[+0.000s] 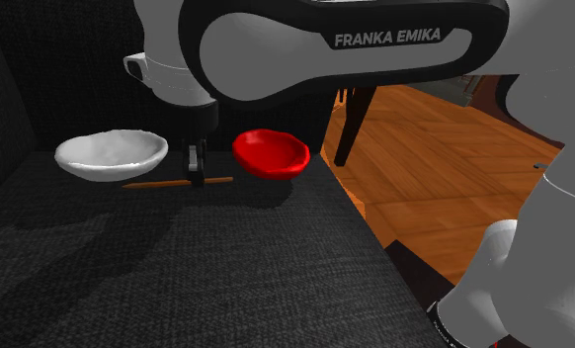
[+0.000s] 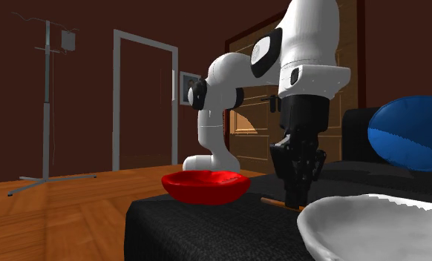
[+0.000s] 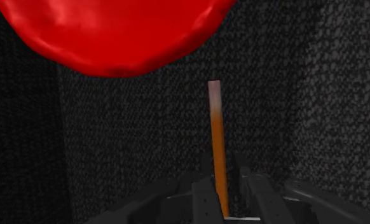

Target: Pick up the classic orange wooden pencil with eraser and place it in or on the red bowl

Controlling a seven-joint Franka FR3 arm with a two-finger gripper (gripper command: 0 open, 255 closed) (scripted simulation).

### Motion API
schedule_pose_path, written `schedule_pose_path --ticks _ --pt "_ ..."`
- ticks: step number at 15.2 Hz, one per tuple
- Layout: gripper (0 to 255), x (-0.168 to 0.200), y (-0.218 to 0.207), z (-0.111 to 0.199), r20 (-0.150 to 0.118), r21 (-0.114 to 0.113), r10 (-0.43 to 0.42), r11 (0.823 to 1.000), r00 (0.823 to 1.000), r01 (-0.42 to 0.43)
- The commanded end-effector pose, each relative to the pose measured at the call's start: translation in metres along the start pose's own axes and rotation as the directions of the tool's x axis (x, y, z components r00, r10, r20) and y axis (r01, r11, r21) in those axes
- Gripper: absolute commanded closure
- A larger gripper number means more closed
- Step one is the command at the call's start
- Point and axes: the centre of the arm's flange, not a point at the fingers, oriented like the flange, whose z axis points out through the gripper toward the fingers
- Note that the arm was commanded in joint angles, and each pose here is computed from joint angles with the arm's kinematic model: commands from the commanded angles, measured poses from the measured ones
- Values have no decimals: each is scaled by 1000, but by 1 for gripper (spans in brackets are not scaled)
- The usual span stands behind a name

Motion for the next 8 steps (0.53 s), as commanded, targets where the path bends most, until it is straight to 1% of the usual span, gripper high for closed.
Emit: schedule_pose_path --ticks 1,7,8 --pt "255 0 0 0 0 0 0 1000 1000 0" --pt "255 0 0 0 0 0 0 1000 1000 0" --pt "255 0 1 -5 0 0 0 1000 1000 0"
